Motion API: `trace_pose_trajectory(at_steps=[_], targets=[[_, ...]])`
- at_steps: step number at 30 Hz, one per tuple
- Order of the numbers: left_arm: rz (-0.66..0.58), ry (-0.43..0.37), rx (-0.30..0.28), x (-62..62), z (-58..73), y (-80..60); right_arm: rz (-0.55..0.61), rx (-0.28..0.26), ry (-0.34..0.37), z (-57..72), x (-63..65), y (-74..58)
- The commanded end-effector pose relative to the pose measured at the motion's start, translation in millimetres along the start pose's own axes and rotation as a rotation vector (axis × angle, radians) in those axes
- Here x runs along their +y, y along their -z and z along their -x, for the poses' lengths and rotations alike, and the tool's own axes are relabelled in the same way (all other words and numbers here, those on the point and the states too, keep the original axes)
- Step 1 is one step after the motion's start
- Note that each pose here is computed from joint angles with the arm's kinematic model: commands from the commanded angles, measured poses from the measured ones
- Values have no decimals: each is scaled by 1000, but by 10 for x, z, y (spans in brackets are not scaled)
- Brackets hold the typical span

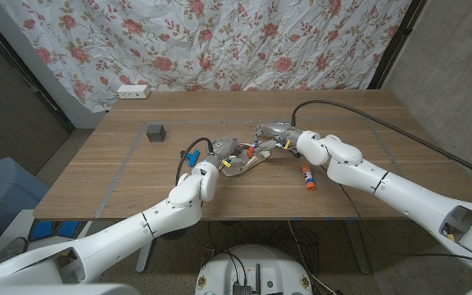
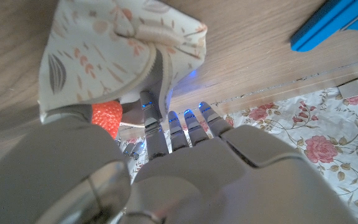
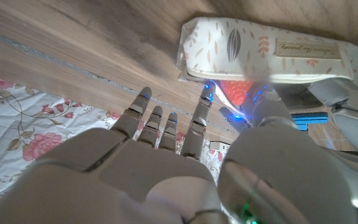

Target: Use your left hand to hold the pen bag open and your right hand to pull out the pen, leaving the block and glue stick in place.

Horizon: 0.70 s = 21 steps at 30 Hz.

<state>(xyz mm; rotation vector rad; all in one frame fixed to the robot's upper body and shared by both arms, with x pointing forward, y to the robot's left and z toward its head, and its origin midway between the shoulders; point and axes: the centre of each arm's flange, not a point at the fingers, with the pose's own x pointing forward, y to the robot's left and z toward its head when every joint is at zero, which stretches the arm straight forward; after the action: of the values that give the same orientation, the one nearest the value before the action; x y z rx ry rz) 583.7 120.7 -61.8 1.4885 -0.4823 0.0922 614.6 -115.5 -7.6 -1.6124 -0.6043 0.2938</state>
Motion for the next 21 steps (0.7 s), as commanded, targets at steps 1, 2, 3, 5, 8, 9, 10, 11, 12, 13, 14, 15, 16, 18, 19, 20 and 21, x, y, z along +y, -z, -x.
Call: trace_pose_trajectory(at_steps=[1, 2, 3, 5, 8, 9, 10, 11, 12, 13, 14, 15, 16, 18, 19, 20, 21], targets=[[-2, 11, -3, -25, 5, -1, 4, 0, 12, 5, 33, -37], [-2, 10, -2, -26, 6, 0, 3, 0, 10, 3, 37, -37], [-1, 10, -2, -26, 6, 0, 2, -1, 8, 1, 40, -39], [-2, 9, -1, -26, 6, 0, 4, -1, 6, -6, 42, -44], [-1, 10, 0, -27, 3, -1, 5, -1, 5, -12, 46, -46], [-2, 11, -2, -28, 1, -1, 4, -1, 3, -14, 46, -44], [-1, 11, -1, -30, 0, -2, 3, 0, 3, -17, 47, -42], [-1, 12, -1, -31, -2, -2, 3, 2, 3, -19, 49, -40], [0, 12, -1, -33, -3, -3, 3, 3, 3, -21, 51, -39], [1, 13, -2, -35, -4, -3, 3, 3, 2, -24, 53, -38], [0, 14, -2, -37, -5, -4, 2, 3, 2, -26, 55, -37], [0, 14, -3, -38, -6, -5, 1, 3, 1, -27, 56, -36], [1, 15, -4, -41, -8, -6, 3, 4, 0, -36, 60, -36], [1, 15, -4, -42, -10, -7, 2, 4, 0, -38, 61, -37], [1, 15, -4, -42, -10, -8, 1, 6, 1, -41, 63, -36], [3, 15, -3, -42, -13, -9, 0, 6, 3, -45, 66, -33], [3, 15, -3, -42, -13, -9, 0, 6, 3, -45, 66, -33]])
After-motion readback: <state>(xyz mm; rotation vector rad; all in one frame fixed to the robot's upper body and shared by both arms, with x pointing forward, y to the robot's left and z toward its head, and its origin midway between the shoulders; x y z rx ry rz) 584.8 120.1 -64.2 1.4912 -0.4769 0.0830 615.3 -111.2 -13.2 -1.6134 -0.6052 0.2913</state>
